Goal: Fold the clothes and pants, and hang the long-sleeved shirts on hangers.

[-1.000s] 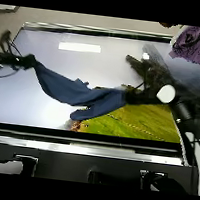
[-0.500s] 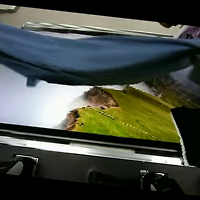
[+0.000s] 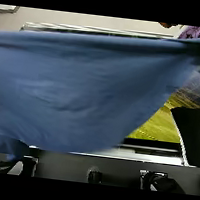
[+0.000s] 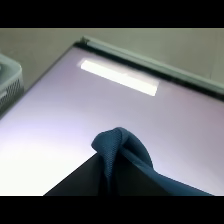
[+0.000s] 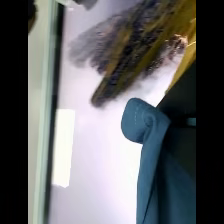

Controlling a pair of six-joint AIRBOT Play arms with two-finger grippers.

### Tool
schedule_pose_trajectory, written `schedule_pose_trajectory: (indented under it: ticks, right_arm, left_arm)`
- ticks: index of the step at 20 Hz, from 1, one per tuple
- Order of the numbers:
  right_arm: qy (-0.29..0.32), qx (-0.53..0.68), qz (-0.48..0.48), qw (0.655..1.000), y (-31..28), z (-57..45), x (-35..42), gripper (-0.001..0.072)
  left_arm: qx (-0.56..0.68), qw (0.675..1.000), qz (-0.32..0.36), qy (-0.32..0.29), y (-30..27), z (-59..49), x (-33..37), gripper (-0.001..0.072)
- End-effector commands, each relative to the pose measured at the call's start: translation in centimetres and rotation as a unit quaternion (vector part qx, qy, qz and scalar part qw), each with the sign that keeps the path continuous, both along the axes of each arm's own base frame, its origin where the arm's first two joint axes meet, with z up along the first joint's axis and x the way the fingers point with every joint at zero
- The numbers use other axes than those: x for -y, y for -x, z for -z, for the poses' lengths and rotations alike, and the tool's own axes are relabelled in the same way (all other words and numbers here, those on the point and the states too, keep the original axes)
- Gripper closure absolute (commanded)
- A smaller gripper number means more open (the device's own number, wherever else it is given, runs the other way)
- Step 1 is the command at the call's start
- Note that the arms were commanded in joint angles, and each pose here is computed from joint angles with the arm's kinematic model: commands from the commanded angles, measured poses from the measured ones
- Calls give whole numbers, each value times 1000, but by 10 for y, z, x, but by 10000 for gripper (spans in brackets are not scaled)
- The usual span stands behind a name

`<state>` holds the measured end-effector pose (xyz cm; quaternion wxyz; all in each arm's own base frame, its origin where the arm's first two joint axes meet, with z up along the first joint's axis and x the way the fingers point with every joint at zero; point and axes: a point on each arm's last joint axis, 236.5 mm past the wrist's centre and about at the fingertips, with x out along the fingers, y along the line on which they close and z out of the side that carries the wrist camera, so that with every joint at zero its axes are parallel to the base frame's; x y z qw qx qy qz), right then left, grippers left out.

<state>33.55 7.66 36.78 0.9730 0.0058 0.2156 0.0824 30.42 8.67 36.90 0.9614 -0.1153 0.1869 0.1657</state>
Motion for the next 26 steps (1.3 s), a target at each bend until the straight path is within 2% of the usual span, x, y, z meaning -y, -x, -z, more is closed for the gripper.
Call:
schedule_pose_trajectory:
  ticks: [1,3,6,9,12,13,15,16,17,18,19,23,26]
  right_arm:
    - [10,-118,32,992,-81,95,-18,684]
    - [20,-197,44,979,-122,172,-31,684]
    - [41,-274,50,960,-163,273,-45,684]
    - [38,-330,66,941,-181,356,-53,683]
    - [-18,-366,91,926,-182,395,-68,680]
    - [-37,-371,86,924,-182,398,-77,670]
    - [-76,-386,85,916,-179,397,-84,609]
    - [-103,-402,82,906,-173,394,-87,520]
    - [-129,-418,69,896,-168,388,-85,418]
    - [-146,-427,37,892,-163,376,-83,325]
    - [-149,-433,-3,889,-154,360,-76,282]
    - [-99,-490,-71,863,-82,331,4,286]
    - [-204,-494,-63,843,-18,342,24,285]
  left_arm:
    - [-125,992,20,19,-66,107,-8,693]
    - [-186,981,32,35,-114,186,-14,693]
    - [-252,963,46,89,-174,300,-10,693]
    - [-318,939,49,118,-194,392,-4,693]
    - [-363,921,48,130,-193,432,-4,691]
    - [-370,919,48,131,-192,431,-5,666]
    - [-380,914,50,130,-189,419,-11,377]
    - [-392,910,55,127,-183,411,-17,188]
    - [-395,908,50,133,-178,399,-26,93]
    - [-378,912,39,154,-174,383,-36,93]
    - [-371,914,30,161,-165,369,-48,93]
    - [-322,924,-36,205,-104,324,-98,94]
    - [-315,912,-90,249,-43,338,-111,95]
